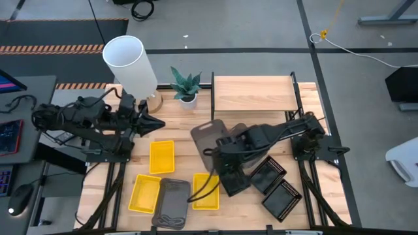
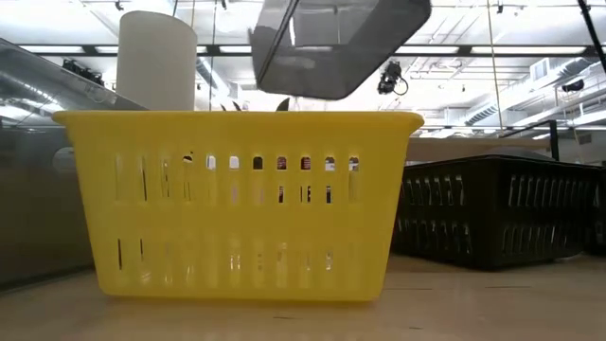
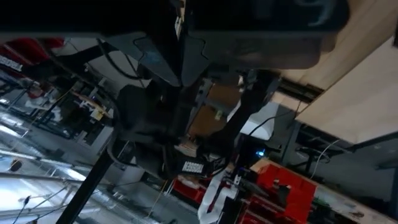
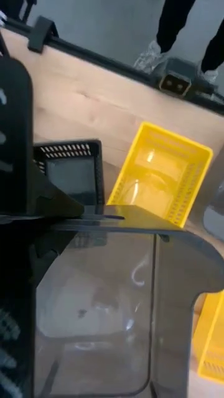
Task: Stack baskets on shelf by color
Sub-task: Stack the top left gray bin on top of the top right gray bin
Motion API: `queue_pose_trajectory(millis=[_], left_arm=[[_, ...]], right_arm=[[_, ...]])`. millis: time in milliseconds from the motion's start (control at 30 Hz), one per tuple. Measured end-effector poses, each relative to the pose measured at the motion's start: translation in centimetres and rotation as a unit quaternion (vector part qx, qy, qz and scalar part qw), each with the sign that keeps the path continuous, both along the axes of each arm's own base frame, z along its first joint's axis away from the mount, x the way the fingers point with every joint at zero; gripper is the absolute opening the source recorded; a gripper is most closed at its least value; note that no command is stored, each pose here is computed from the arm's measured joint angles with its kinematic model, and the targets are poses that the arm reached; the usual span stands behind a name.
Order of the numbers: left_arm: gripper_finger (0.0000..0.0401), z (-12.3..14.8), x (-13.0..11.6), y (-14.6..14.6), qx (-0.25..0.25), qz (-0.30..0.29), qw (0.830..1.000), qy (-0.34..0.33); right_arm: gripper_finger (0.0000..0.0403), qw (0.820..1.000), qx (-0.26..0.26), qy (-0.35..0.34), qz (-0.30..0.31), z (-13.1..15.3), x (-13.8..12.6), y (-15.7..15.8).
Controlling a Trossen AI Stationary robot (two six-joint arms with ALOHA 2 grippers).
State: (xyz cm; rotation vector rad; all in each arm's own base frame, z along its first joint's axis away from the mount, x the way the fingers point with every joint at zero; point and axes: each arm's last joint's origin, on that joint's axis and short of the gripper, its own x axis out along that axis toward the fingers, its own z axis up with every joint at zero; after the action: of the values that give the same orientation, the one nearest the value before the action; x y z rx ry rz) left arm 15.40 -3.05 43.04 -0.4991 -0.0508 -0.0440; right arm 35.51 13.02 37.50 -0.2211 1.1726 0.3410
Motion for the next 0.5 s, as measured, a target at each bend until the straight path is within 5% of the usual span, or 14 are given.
queue_pose_trajectory(millis=[500], left_arm=[[0.0029, -0.7, 5.4, -1.0, -0.024, 0.045, 0.998, -0.028]], right_arm=[[0.0002, 0.999, 0.027, -0.028, 0.012, -2.3, -9.1, -0.8]])
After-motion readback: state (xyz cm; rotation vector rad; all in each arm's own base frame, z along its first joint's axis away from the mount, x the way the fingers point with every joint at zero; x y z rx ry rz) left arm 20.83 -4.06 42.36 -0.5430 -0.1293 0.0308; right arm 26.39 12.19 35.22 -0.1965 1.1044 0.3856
